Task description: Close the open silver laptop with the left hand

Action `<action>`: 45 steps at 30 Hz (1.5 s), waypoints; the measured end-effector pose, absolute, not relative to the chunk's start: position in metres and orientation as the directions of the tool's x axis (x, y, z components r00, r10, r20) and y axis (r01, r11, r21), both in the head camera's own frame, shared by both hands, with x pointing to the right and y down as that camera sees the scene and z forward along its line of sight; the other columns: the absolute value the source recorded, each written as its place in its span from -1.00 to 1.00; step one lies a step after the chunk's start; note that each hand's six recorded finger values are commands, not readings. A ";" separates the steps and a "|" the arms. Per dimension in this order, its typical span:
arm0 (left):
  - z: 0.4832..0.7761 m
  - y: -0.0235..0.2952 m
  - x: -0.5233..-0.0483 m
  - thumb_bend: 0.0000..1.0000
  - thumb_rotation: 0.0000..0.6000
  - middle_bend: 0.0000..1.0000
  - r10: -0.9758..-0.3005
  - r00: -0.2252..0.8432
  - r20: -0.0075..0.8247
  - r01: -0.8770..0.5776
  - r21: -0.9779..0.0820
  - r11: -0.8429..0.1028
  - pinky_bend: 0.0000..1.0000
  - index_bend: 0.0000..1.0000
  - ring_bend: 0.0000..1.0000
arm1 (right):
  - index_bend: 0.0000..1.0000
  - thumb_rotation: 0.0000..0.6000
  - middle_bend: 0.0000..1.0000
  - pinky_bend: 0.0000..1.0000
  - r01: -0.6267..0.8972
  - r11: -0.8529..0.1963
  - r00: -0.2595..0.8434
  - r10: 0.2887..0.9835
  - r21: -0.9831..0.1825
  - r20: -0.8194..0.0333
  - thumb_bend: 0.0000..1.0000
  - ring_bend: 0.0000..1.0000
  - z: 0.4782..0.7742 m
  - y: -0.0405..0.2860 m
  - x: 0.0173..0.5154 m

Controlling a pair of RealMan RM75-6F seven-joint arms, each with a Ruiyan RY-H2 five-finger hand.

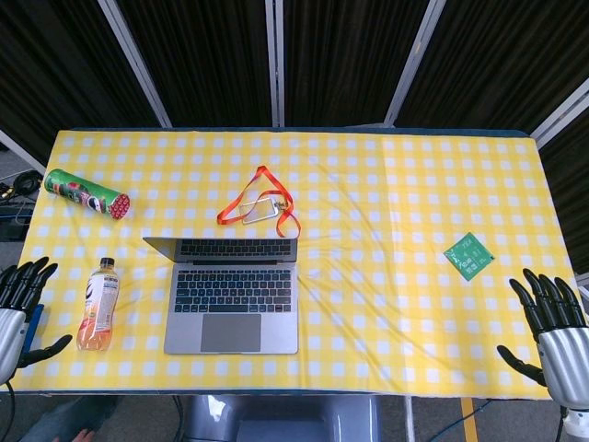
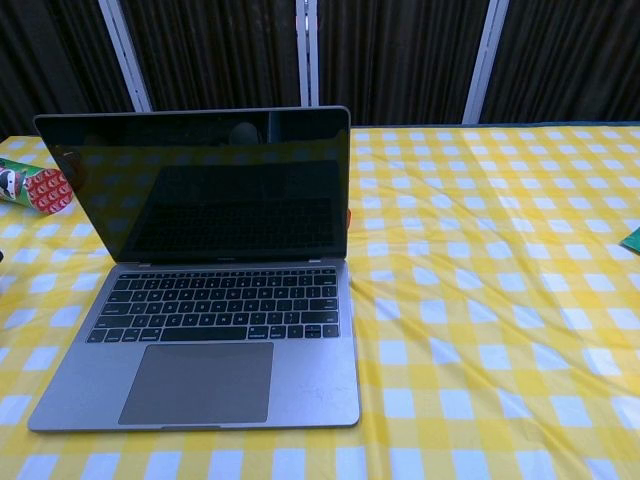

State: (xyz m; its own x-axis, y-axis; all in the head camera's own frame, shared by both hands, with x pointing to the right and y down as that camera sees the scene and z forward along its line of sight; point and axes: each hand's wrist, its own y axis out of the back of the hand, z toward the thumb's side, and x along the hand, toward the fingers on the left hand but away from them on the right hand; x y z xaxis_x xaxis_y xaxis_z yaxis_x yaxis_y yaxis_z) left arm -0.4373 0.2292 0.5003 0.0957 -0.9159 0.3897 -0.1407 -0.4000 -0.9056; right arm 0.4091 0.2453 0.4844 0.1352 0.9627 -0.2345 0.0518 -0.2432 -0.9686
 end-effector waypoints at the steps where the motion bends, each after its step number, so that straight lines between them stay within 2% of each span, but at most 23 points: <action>1: 0.500 0.229 -0.437 -1.00 1.00 -1.00 -0.916 0.095 0.390 -0.141 -0.905 -0.401 -1.00 -1.00 -1.00 | -1.00 1.00 -1.00 -1.00 0.051 -0.244 0.135 0.963 -0.968 -0.235 -1.00 -1.00 0.485 0.245 0.409; 11: 0.507 0.220 -0.437 -0.98 1.00 -1.00 -0.907 0.110 0.407 -0.175 -0.890 -0.421 -1.00 -1.00 -1.00 | -1.00 1.00 -1.00 -1.00 0.054 -0.254 0.132 0.960 -0.966 -0.245 -1.00 -1.00 0.486 0.246 0.410; 13: 0.509 0.214 -0.434 -0.74 1.00 -1.00 -0.900 0.134 0.415 -0.198 -0.879 -0.434 -1.00 -1.00 -1.00 | -1.00 1.00 -1.00 -1.00 0.054 -0.253 0.133 0.960 -0.966 -0.244 -1.00 -1.00 0.486 0.246 0.410; 15: 0.513 0.200 -0.427 -0.19 1.00 -1.00 -0.890 0.176 0.422 -0.226 -0.862 -0.453 -1.00 -1.00 -1.00 | -1.00 1.00 -1.00 -1.00 0.055 -0.253 0.133 0.961 -0.966 -0.244 -1.00 -1.00 0.486 0.246 0.410; 18: 0.519 0.175 -0.411 0.45 1.00 -1.00 -0.867 0.248 0.431 -0.241 -0.840 -0.487 -1.00 -1.00 -1.00 | -1.00 1.00 -1.00 -1.00 0.053 -0.254 0.131 0.960 -0.966 -0.245 -1.00 -1.00 0.487 0.245 0.410; 20: 0.525 0.158 -0.398 0.75 1.00 -1.00 -0.846 0.294 0.444 -0.236 -0.824 -0.514 -1.00 -1.00 -1.00 | -1.00 1.00 -1.00 -1.00 0.051 -0.254 0.130 0.961 -0.966 -0.246 -1.00 -1.00 0.487 0.245 0.410; 22: 0.529 0.144 -0.387 0.91 1.00 -1.00 -0.828 0.327 0.456 -0.228 -0.812 -0.537 -1.00 -1.00 -1.00 | -1.00 1.00 -1.00 -1.00 0.049 -0.254 0.128 0.961 -0.966 -0.246 -1.00 -1.00 0.487 0.245 0.410; 24: 0.534 0.128 -0.374 0.99 1.00 -1.00 -0.810 0.357 0.466 -0.219 -0.801 -0.557 -1.00 -1.00 -1.00 | -1.00 1.00 -1.00 -1.00 0.048 -0.255 0.127 0.961 -0.966 -0.247 -1.00 -1.00 0.487 0.245 0.411; 30: 0.556 0.099 -0.333 1.00 1.00 -1.00 -0.741 0.420 0.525 -0.207 -0.739 -0.641 -1.00 -0.89 -1.00 | -1.00 1.00 -1.00 -1.00 0.046 -0.257 0.105 0.962 -0.965 -0.252 -1.00 -1.00 0.489 0.243 0.416; 34: 0.574 0.088 -0.307 1.00 1.00 -1.00 -0.678 0.448 0.583 -0.202 -0.673 -0.712 -1.00 -0.80 -0.99 | -1.00 1.00 -1.00 -1.00 0.046 -0.261 0.098 0.962 -0.964 -0.255 -1.00 -1.00 0.491 0.242 0.418; 39: 0.589 0.084 -0.283 1.00 1.00 -0.99 -0.623 0.470 0.626 -0.247 -0.584 -0.773 -0.99 -0.74 -0.86 | -1.00 1.00 -1.00 -1.00 0.049 -0.258 0.096 0.963 -0.965 -0.253 -1.00 -1.00 0.490 0.241 0.419; 41: 0.591 0.086 -0.278 1.00 1.00 -0.95 -0.612 0.476 0.631 -0.265 -0.561 -0.784 -0.92 -0.73 -0.79 | -1.00 1.00 -1.00 -1.00 0.051 -0.254 0.094 0.964 -0.966 -0.248 -1.00 -1.00 0.489 0.241 0.419; 45: 0.589 0.088 -0.275 1.00 1.00 -0.79 -0.600 0.483 0.638 -0.280 -0.537 -0.796 -0.59 -0.70 -0.62 | -1.00 1.00 -1.00 -1.00 0.054 -0.252 0.094 0.965 -0.966 -0.246 -1.00 -1.00 0.488 0.241 0.420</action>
